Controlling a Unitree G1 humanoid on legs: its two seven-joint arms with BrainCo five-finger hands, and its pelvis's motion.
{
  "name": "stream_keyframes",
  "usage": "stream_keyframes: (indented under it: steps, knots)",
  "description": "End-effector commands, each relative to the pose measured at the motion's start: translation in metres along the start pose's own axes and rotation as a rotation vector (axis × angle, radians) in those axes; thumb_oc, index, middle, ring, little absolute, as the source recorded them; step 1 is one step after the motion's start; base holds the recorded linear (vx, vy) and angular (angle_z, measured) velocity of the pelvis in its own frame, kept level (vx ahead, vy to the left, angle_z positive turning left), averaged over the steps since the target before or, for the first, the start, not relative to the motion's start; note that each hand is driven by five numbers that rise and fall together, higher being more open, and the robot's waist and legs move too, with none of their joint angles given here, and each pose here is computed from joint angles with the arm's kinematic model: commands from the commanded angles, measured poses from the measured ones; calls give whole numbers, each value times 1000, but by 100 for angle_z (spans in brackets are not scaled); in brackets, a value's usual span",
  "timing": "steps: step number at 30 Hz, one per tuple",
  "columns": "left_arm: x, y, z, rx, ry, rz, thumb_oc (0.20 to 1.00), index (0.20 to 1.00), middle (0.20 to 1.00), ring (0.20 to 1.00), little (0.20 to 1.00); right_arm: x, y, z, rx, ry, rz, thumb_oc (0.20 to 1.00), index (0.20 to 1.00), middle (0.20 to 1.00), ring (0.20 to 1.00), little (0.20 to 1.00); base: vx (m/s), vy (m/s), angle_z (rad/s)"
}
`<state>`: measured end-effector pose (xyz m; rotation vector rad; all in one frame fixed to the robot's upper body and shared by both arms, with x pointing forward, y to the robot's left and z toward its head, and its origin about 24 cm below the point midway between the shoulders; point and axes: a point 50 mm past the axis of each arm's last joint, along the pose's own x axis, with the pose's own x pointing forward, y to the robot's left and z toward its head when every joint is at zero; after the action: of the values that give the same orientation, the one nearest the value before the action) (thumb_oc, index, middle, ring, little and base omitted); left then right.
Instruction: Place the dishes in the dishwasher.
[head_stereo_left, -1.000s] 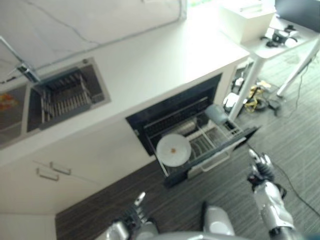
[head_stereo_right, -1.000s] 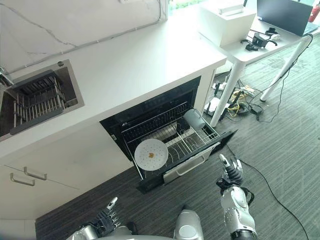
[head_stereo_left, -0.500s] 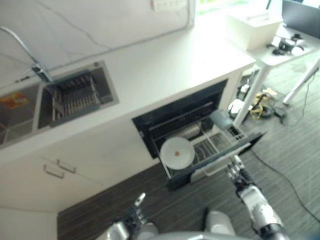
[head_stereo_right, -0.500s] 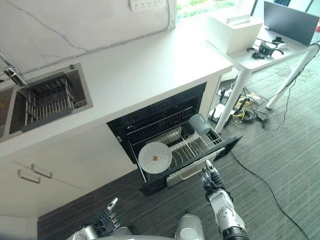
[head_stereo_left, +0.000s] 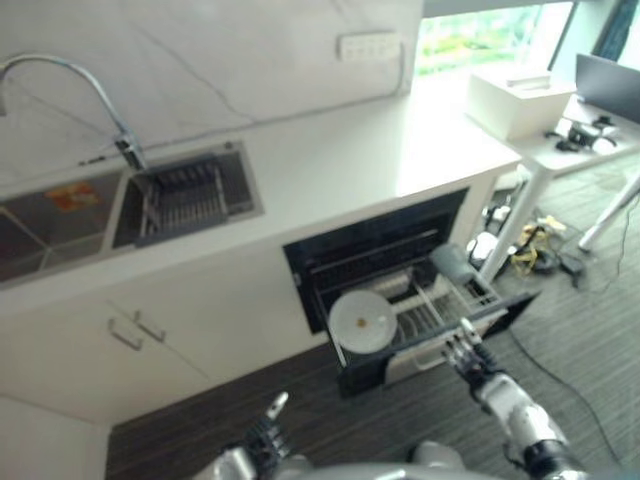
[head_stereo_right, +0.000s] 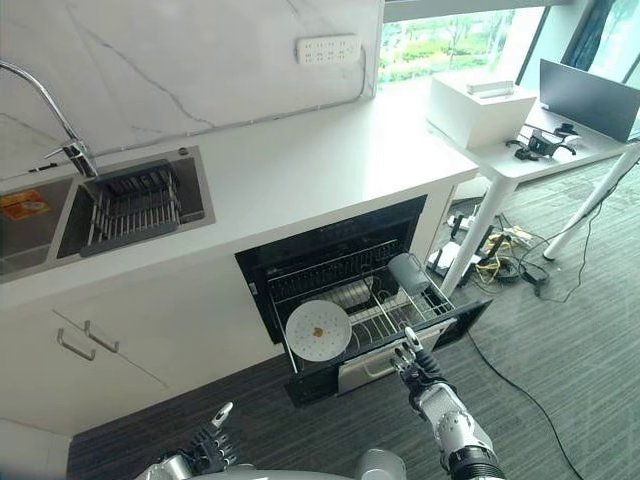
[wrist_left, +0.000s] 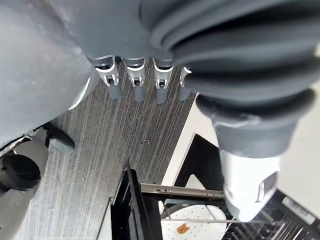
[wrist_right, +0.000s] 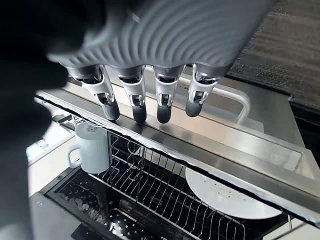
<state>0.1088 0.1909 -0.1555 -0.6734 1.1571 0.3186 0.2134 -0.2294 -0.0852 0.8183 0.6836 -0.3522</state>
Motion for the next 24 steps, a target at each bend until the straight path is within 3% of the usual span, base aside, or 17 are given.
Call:
stream_keyframes:
  steps: [1,7,9,12,24]
  knots:
    - [-1,9,-12,85,82,63,1000,1000,1000,1000,1000,13,51,24,41,-50,160,1000,1000,1000,1000,1000,235,-50,19]
    - [0,8,-16,113,118,84,1000,1000,1000,1000,1000,15,55,39,-14,-60,142,1000,1000,1000,1000,1000,169,27,11]
    - [7,-43,20,143,52,-47,1000,1000,1000,1000,1000,7,127,109,-75,-247,278,1000,1000,1000,1000,1000,-699,290,11]
    - [8,-75,46,155,-8,-173,1000,1000,1000,1000,1000,-40,209,208,-167,-493,436,1000,1000,1000,1000,1000,-628,327,15]
    - [5,-67,22,196,33,-264,1000,1000,1000,1000,1000,-153,294,306,-458,-913,432,1000,1000,1000,1000,1000,37,184,27]
